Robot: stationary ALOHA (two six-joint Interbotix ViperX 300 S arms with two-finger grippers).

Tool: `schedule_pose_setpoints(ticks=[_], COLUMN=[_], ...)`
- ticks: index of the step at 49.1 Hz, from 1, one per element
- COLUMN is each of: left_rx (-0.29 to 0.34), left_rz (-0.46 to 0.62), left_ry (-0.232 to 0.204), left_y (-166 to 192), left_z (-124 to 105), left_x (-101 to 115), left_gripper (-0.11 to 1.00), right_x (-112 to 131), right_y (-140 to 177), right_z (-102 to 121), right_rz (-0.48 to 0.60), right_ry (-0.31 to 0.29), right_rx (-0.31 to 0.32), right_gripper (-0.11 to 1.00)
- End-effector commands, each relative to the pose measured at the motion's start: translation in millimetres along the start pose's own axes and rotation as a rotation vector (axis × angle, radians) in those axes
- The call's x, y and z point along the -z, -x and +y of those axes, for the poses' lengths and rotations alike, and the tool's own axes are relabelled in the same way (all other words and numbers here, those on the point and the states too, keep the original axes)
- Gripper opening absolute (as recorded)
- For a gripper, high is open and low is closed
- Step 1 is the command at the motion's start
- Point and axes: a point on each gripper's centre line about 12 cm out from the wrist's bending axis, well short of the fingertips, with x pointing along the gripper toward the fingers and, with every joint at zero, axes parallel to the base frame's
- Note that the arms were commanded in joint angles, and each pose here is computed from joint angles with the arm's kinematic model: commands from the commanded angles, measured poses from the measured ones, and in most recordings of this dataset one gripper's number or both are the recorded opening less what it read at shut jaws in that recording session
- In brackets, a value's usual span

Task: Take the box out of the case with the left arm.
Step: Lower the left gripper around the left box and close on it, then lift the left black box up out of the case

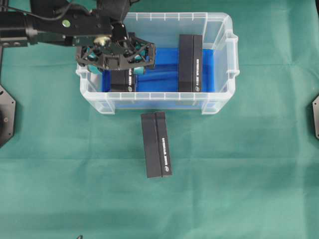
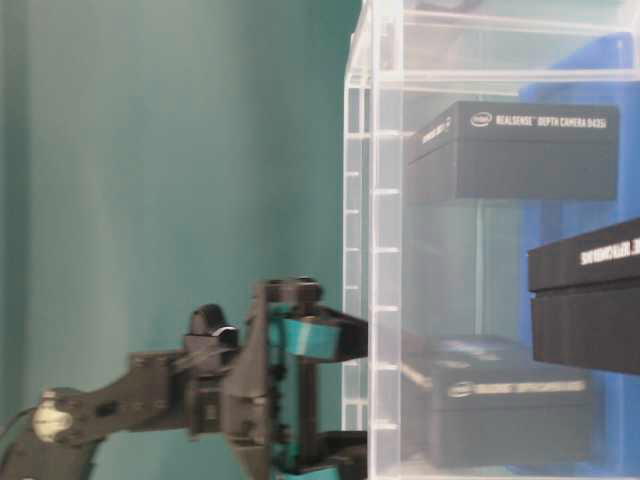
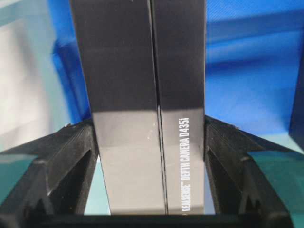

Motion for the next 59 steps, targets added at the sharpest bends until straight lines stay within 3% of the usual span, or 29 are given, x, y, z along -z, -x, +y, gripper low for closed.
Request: schedule_pose_setpoints(ticks=[1, 40, 59], left_rx=[0.075, 0.141, 0.127], left_rz=[-0.014, -0.034, -0.029], left_ry=[-0.011, 0.002, -0.003], left_y=[42.6, 179.0, 185.7], left_z=[-9.2, -4.7, -2.4], left_x=[3.3, -2.5, 0.0], left_gripper=[0.6, 0.6, 0.6], right_x=[-4.5, -4.5, -4.5], right_y=[7.4, 7.4, 7.4], right_z=[-0.8, -0.8, -0.6], right_rz=[-0.023, -0.023, -0.023], right_ry=[-0.005, -0.005, -0.005], right_rx=[0.0, 0.0, -0.001], right_gripper=[-0.01, -0.01, -0.01])
